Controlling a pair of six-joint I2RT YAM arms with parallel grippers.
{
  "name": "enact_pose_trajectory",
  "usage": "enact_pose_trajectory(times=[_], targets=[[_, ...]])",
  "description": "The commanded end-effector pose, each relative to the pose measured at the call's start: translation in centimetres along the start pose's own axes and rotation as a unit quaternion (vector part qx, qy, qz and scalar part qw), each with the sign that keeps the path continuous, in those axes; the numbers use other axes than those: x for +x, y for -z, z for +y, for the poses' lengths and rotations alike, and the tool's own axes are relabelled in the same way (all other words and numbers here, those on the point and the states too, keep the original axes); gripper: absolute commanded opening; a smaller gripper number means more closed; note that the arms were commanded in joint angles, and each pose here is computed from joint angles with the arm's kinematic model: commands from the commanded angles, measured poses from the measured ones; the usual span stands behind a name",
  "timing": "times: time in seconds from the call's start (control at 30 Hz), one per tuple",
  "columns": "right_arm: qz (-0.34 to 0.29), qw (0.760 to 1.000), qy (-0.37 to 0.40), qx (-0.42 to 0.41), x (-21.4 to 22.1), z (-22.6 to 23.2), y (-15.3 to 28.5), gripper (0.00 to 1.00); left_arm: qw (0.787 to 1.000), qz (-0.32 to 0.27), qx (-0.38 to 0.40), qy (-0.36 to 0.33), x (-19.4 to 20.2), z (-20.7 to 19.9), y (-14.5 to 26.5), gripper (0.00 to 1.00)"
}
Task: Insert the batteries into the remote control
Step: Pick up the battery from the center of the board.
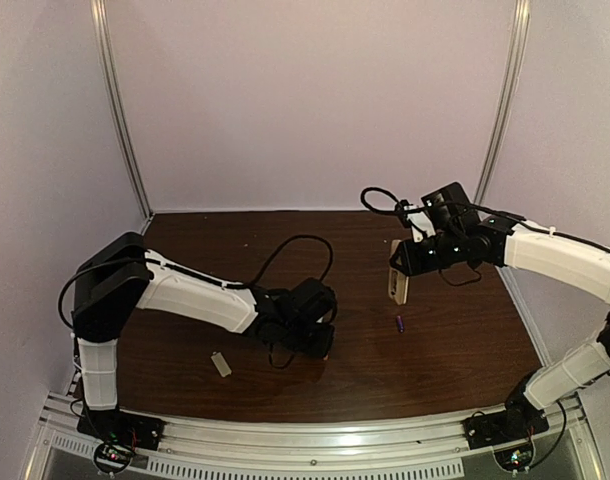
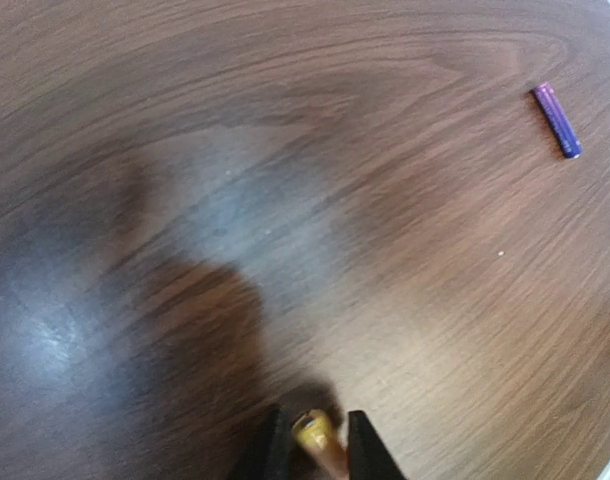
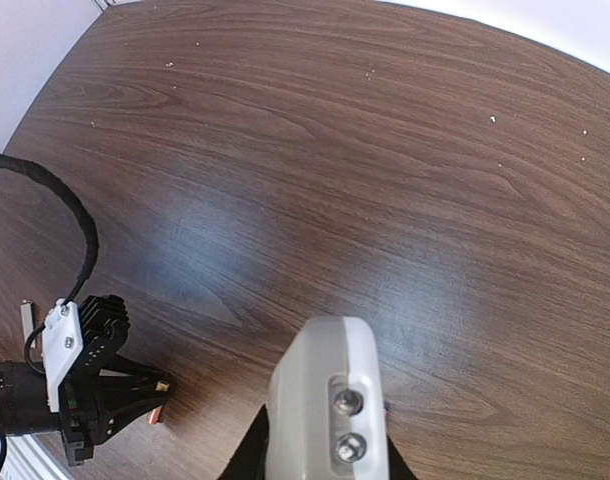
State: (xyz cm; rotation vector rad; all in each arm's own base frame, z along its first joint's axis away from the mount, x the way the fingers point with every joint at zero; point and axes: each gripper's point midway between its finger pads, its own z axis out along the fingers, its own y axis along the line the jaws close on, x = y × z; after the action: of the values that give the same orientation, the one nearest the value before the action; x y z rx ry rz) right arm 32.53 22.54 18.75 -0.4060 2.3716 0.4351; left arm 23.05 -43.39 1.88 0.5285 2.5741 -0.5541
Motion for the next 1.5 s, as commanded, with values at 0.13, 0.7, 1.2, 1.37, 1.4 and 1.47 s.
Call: enact_pose_trajectory(times=[0.13, 0.7, 1.2, 1.37, 1.4, 1.47], targets=[[-0.004, 0.999, -0.017, -0.028, 0.1, 0.4, 0.9, 0.00, 0.986, 0.112, -0.069, -0.102, 7.0, 3.0, -0.7, 0.10], [0.021, 0.973, -0.119, -0.195, 2.2, 4.2, -0.1, 0.00, 0.979, 0.126, -0.068, -0.147, 8.9, 4.2, 1.6, 0.24], [0.037, 0.928, -0.226, -0.294, 4.8, 4.6, -1.4, 0.00, 0.985, 0.068, -0.013, -0.159, 5.7, 1.6, 5.8, 0.00], [0.035, 0.916, -0.244, -0.317, 5.6, 6.5, -2.2, 0.00, 0.990, 0.021, 0.073, -0.118, 3.5, -1.5, 10.9, 0.00], [0.036, 0.913, -0.249, -0.322, 5.7, 7.0, -2.3, 0.00, 0.990, 0.018, 0.093, -0.108, 3.4, -2.1, 11.7, 0.00], [0.037, 0.906, -0.259, -0.332, 6.0, 8.0, -2.5, 0.00, 0.989, 0.008, 0.119, -0.089, 2.8, -3.0, 12.8, 0.00]])
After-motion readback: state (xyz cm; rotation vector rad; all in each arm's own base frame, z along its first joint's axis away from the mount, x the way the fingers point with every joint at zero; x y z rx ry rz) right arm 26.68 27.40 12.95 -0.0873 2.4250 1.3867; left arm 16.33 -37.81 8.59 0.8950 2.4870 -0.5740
